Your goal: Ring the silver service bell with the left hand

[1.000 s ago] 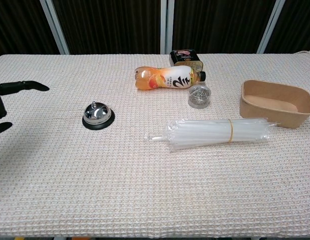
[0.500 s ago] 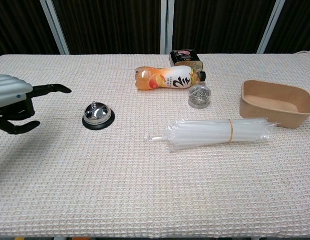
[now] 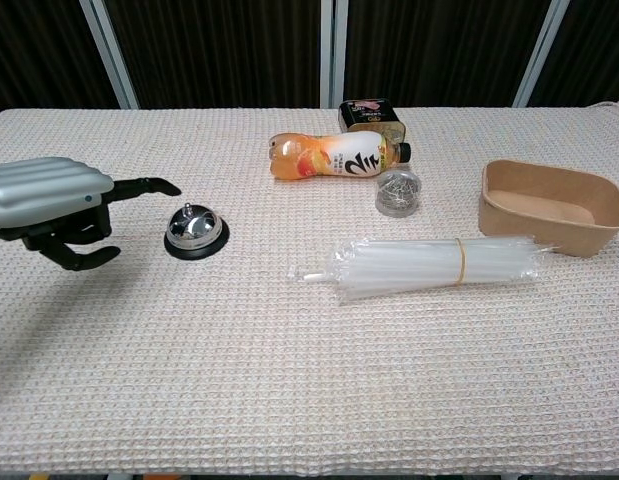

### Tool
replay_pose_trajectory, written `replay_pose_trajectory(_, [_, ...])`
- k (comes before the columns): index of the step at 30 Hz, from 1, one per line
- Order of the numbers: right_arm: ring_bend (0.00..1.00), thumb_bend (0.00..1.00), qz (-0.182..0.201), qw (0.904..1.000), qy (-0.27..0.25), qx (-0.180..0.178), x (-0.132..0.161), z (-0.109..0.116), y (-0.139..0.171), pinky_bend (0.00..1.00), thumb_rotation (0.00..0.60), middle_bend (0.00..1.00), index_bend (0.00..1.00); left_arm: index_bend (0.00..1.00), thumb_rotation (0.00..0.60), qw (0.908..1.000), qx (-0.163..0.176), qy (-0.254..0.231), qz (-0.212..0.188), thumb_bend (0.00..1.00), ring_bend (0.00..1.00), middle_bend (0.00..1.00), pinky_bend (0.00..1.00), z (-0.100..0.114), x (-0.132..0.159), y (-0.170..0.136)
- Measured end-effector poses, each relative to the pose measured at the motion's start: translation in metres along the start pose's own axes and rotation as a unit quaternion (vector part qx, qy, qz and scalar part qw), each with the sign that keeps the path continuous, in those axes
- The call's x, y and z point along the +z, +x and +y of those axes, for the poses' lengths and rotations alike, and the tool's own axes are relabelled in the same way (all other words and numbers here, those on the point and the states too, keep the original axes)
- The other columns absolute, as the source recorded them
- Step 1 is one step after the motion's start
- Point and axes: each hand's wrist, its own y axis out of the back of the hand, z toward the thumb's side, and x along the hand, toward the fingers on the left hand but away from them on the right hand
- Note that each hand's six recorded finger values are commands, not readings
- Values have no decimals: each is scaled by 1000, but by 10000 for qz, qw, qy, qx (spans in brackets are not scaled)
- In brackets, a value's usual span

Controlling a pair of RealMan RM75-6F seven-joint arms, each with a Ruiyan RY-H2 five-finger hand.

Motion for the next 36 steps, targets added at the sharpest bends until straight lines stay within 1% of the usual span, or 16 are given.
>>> replay_pose_trajectory(7, [0,298,-45,10000,-37,-30,-4,0,-1,0,600,0,0,51,600,10000,-90,11,22,465,834,914,808,-4,0,10])
replay_pose_trajectory(16, [0,305,-57,9999,-77,-63,-7,-1,-2,0,600,0,0,56,600,9998,-183,90,65,465,834,914,808,-11,-3,10])
replay_pose_trajectory(22, [0,305,-100,9999,-72,-7,-10,-3,-2,0,600,0,0,68,600,9997,-232,101,61,464,834,914,808,-12,-2,12])
replay_pose_trajectory(28, [0,306,-114,9999,-83,38,-11,-6,-2,0,600,0,0,90,600,9993,-352,108,91,466,834,914,807,-14,-3,12])
replay_pose_trajectory(30, [0,305,-119,9999,-84,39,-11,-6,-2,0,600,0,0,90,600,9994,-307,95,98,466,834,914,807,-12,-3,12])
replay_pose_trajectory(36, [0,305,-130,9999,-79,43,-12,-6,-3,0,600,0,0,89,600,10000,22,27,79,466,834,914,807,-1,-1,12])
